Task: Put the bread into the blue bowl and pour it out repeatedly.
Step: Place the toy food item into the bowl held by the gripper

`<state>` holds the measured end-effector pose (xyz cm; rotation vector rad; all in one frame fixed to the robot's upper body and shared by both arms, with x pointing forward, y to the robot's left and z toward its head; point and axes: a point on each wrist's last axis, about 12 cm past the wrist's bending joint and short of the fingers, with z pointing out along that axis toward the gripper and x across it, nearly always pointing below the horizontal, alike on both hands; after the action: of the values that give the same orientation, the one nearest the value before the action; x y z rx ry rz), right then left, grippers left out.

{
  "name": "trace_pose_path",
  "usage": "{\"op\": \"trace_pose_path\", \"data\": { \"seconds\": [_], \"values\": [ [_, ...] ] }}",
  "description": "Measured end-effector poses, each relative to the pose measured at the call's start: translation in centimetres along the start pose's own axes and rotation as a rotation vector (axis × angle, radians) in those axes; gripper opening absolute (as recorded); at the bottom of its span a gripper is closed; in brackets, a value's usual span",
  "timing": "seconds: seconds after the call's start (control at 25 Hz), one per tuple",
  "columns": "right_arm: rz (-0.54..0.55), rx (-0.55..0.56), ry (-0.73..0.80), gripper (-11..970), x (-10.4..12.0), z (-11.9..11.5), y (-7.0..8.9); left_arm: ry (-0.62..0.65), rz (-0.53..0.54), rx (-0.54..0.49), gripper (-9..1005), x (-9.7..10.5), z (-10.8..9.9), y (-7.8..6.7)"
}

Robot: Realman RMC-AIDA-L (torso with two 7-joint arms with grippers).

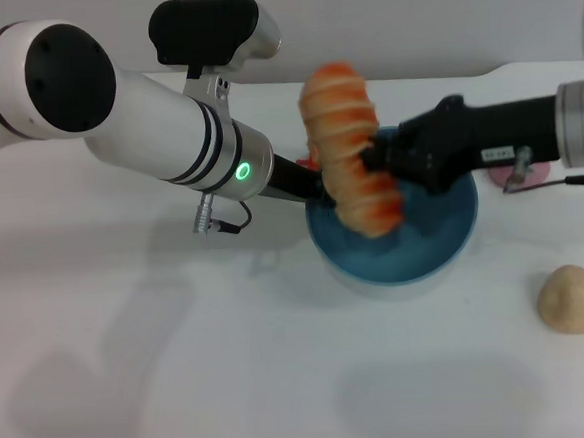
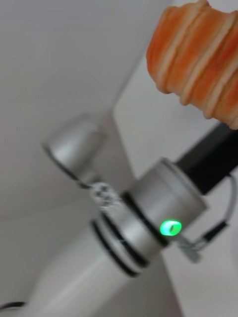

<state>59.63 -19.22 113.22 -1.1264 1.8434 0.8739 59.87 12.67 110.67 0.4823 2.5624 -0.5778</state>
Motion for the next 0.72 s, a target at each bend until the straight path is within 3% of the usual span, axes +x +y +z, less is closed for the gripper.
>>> {"op": "trace_pose_path", "data": {
  "seconds": [0.12,0.48,0.72],
  "values": [
    [0.024,0.033,0.063,89,1.0,0.4,-0.2,0.0,-0.004,-0.001,-2,0.1,0.0,0.1],
    [0.07,0.084,0.061,105,1.9,-0.4,-0.5,0.015,-0.008,-0.003,-2,0.3,-0.1,0.3],
    [0.082,0.135,0.042,309,2.3,-2.1,-0.4,0.023,-0.008,-0.013,-1,0.5,-0.2,0.7]
  ]
}}
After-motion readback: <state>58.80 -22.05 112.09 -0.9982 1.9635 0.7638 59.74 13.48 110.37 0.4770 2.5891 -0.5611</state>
